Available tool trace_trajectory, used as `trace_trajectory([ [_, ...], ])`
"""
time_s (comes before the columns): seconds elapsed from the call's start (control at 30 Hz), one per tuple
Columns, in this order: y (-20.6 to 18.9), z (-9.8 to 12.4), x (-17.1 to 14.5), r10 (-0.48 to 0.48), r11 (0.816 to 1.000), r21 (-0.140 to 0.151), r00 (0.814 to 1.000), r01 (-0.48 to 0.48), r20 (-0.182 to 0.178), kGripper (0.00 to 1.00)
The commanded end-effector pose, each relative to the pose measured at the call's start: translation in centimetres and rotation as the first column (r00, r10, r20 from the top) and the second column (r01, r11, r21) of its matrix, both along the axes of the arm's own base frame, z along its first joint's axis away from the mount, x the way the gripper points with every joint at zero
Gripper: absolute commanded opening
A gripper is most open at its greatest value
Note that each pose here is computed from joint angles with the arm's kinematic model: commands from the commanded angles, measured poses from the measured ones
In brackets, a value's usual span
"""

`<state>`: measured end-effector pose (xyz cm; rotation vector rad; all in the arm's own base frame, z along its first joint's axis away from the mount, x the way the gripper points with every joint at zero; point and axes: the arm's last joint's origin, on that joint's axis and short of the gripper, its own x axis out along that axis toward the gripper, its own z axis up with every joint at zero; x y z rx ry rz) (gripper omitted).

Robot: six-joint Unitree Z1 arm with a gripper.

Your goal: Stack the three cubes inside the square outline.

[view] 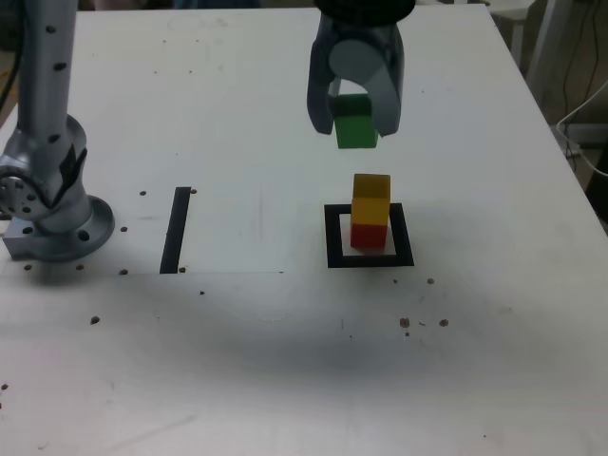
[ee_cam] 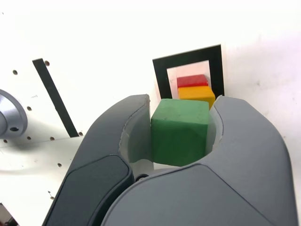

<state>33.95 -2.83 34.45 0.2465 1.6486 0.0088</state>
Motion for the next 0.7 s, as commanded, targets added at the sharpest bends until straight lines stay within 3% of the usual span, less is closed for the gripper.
trace_trajectory([
  [0.0, -0.4, -0.2, -0.1, 0.002, 1.000, 0.007, 1.000, -0.002, -0.018, 0.11],
  [0.3, -1.9, -1.0, 1.2, 0.008, 1.000, 0.015, 1.000, -0.008, -0.019, 0.11],
  [0.67, -2.3, -2.8, 2.3, 0.010, 0.999, 0.032, 0.998, -0.008, -0.066, 0.11],
])
